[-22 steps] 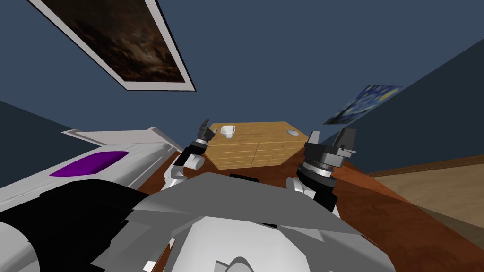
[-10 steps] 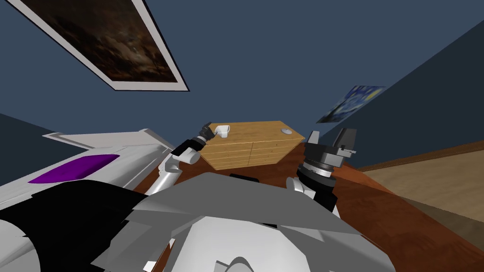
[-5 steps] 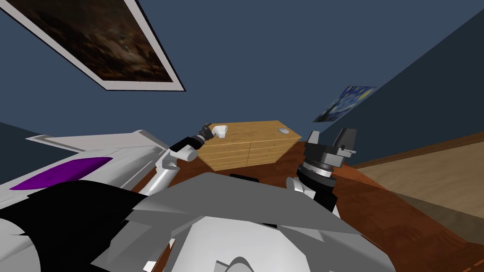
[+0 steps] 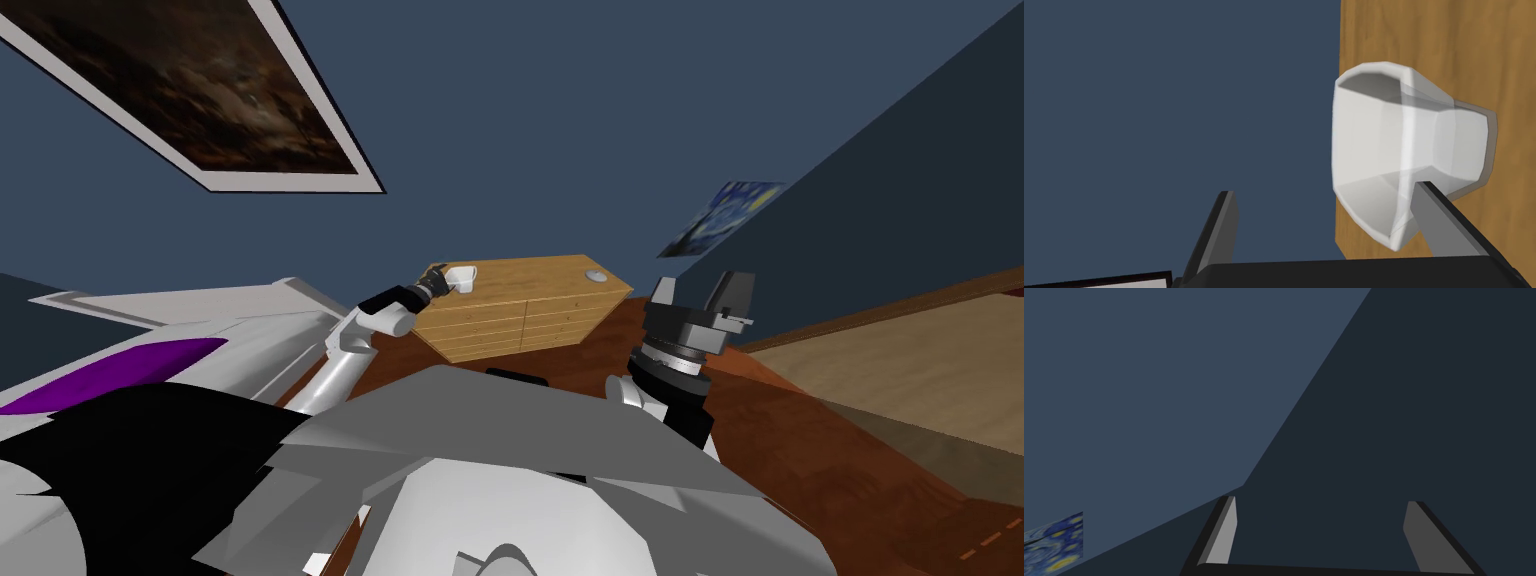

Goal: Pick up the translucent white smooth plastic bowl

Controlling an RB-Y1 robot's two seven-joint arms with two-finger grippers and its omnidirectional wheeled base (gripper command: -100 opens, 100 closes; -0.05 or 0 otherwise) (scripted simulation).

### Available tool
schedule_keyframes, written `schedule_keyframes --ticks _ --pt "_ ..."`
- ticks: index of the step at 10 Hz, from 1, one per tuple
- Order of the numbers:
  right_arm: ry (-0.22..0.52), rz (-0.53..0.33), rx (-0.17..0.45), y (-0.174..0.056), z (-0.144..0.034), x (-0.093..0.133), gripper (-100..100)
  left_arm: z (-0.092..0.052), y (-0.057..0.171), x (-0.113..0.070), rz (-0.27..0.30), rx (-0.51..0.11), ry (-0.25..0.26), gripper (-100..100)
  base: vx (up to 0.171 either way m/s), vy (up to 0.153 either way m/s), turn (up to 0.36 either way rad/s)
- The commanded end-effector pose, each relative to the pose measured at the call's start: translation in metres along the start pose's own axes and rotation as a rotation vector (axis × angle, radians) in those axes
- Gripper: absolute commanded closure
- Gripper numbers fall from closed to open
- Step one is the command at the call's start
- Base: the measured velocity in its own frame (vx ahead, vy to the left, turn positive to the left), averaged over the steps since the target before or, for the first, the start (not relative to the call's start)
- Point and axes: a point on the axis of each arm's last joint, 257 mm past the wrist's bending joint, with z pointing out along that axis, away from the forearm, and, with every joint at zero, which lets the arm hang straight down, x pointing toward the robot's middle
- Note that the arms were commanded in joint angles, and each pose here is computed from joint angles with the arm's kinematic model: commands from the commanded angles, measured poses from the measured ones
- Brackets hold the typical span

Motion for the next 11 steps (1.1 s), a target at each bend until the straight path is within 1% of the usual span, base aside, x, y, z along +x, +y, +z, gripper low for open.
schedule_keyframes --ticks 1,2,3,4,5,6,8,9,10,11 --pt "0.0 0.0 0.0 0.0 0.0 0.0 0 0.003 0.002 -0.015 0.002 -0.04 -0.025 -100 0.017 -0.036 -0.089" --pt "0.0 0.0 0.0 0.0 0.0 0.0 0 0.002 0.009 -0.017 0.001 -0.069 -0.034 -100 0.02 -0.032 -0.056" --pt "0.0 0.0 0.0 0.0 0.0 0.0 0 0.002 0.011 -0.018 0.001 -0.076 -0.036 -100 0.006 -0.014 0.006" --pt "0.0 0.0 0.0 0.0 0.0 0.0 0 0.004 0.01 -0.033 0.002 -0.105 -0.061 -100 0.007 -0.032 -0.101" --pt "0.0 0.0 0.0 0.0 0.0 0.0 0 0.002 0.018 -0.035 0.002 -0.134 -0.07 -100 0.011 -0.029 -0.05" --pt "0.0 0.0 0.0 0.0 0.0 0.0 0 0.004 0.014 -0.05 0.002 -0.153 -0.095 -100 0.019 -0.042 -0.095" --pt "0.0 0.0 0.0 0.0 0.0 0.0 0 0.001 0.025 -0.054 0.001 -0.196 -0.109 -100 0.016 -0.021 -0.022" --pt "0.0 0.0 0.0 0.0 0.0 0.0 0 0.001 0.023 -0.07 -0.002 -0.222 -0.137 -100 0.024 -0.026 -0.094" --pt "0.0 0.0 0.0 0.0 0.0 0.0 0 -0.001 0.029 -0.072 -0.003 -0.249 -0.146 -100 0.019 -0.025 -0.062" --pt "0.0 0.0 0.0 0.0 0.0 0.0 0 -0.002 0.025 -0.088 -0.007 -0.268 -0.174 -100 0.024 -0.031 -0.09"
